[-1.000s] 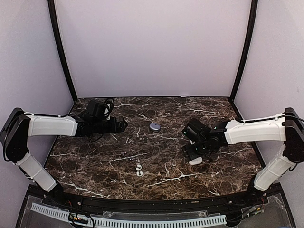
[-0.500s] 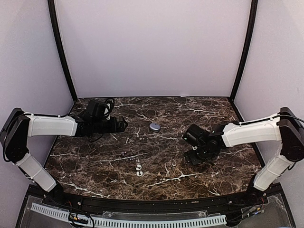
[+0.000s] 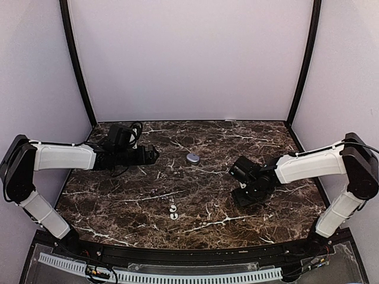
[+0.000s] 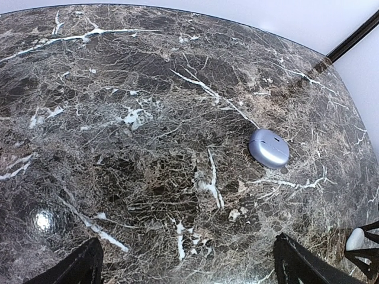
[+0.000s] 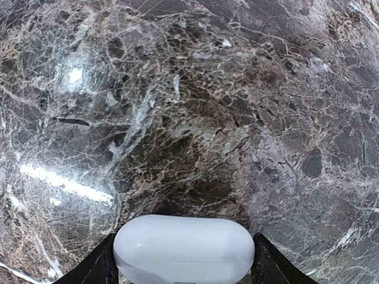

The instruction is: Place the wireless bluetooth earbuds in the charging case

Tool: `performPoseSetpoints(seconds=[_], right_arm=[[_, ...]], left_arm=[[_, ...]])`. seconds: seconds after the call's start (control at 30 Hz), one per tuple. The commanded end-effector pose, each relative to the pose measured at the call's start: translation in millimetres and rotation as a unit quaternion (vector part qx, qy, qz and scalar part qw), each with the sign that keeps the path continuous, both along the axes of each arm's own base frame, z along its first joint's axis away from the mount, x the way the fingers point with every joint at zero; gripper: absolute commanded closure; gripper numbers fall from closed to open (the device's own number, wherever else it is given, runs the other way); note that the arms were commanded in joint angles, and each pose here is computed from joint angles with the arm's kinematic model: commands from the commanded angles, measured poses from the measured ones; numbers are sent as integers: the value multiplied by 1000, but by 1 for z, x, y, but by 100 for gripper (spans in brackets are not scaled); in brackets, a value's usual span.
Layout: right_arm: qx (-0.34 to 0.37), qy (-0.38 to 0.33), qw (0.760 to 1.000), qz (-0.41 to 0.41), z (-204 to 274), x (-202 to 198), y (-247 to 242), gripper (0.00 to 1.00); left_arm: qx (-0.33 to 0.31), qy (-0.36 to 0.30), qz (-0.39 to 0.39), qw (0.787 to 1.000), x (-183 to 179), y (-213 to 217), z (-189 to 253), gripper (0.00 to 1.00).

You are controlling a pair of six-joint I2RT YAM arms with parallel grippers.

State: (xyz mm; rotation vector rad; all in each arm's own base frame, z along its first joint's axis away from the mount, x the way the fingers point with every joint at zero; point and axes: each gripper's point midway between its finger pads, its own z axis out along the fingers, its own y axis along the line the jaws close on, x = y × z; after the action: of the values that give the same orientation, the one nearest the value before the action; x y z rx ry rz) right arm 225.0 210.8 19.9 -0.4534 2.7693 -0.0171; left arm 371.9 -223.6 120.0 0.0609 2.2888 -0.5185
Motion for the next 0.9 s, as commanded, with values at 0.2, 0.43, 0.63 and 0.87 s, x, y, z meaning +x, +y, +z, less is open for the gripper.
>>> performPoseSetpoints(seconds=[0.2, 0.43, 0.63, 0.87], right_arm=[[22, -30, 999, 36, 22, 10, 15, 41], [59, -123, 977, 161, 88, 25, 68, 39], [131, -193, 938, 257, 150, 20, 115, 38], [148, -233, 892, 357, 184, -6, 154, 37]], left_arm=[[-17, -5, -26, 1000, -5, -10, 6, 1], [-96, 2, -119, 988, -30, -42, 26, 7], [-188, 40, -217, 957, -64, -75, 41, 15], [-246, 73, -295, 920, -98, -111, 60, 25]])
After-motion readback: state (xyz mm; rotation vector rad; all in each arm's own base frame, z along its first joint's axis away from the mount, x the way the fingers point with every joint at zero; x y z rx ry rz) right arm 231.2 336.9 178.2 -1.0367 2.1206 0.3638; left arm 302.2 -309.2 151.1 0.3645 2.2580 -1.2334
